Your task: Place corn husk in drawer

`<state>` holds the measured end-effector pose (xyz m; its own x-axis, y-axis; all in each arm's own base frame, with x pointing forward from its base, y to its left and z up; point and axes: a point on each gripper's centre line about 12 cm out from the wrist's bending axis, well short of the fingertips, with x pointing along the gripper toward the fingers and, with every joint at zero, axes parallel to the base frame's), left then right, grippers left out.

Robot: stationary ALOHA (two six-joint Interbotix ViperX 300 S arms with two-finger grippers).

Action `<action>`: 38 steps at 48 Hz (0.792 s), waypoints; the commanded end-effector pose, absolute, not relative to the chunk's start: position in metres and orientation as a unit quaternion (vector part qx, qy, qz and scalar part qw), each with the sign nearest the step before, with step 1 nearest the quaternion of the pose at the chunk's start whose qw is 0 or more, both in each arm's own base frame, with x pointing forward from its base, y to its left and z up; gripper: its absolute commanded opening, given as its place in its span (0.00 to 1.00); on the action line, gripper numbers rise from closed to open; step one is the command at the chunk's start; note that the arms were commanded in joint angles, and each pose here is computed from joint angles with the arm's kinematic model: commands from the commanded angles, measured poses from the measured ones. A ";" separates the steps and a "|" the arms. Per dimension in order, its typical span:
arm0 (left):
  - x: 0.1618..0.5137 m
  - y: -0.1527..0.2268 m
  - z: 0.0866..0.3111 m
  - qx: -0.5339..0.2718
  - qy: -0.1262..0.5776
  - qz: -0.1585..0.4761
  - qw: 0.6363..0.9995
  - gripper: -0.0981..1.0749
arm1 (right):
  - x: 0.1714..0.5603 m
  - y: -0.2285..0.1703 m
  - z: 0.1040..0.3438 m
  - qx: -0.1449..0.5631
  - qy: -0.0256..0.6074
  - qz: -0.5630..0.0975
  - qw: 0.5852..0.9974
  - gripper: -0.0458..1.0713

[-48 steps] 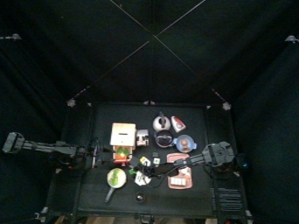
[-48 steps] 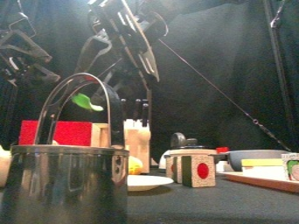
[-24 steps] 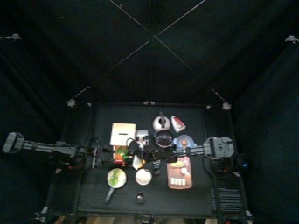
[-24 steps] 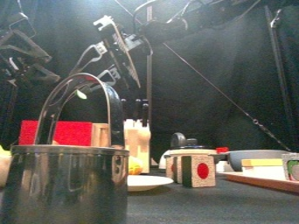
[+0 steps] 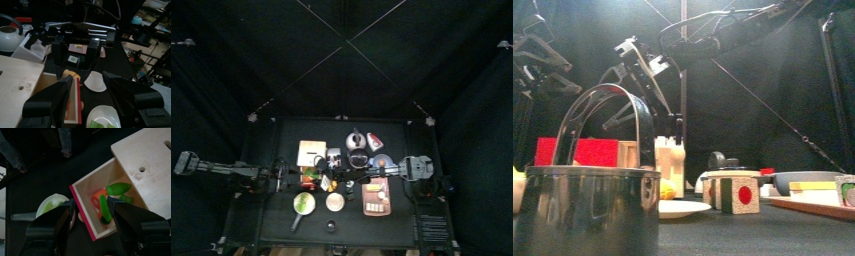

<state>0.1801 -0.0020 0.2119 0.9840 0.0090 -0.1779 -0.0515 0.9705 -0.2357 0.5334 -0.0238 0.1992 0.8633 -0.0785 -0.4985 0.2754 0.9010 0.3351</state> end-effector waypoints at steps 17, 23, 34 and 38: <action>0.182 -0.002 0.216 -0.120 0.083 0.016 0.989 0.84 | 0.535 -0.027 0.223 0.203 0.225 -0.097 0.948 0.86; 0.182 -0.002 0.216 -0.121 0.083 0.016 0.989 0.84 | 0.535 -0.026 0.226 0.203 0.221 -0.096 0.949 0.86; 0.182 -0.002 0.216 -0.121 0.082 0.016 0.989 0.84 | 0.536 -0.025 0.232 0.200 0.215 -0.093 0.951 0.85; 0.182 -0.002 0.216 -0.120 0.083 0.016 0.989 0.84 | 0.535 -0.024 0.234 0.199 0.215 -0.092 0.952 0.85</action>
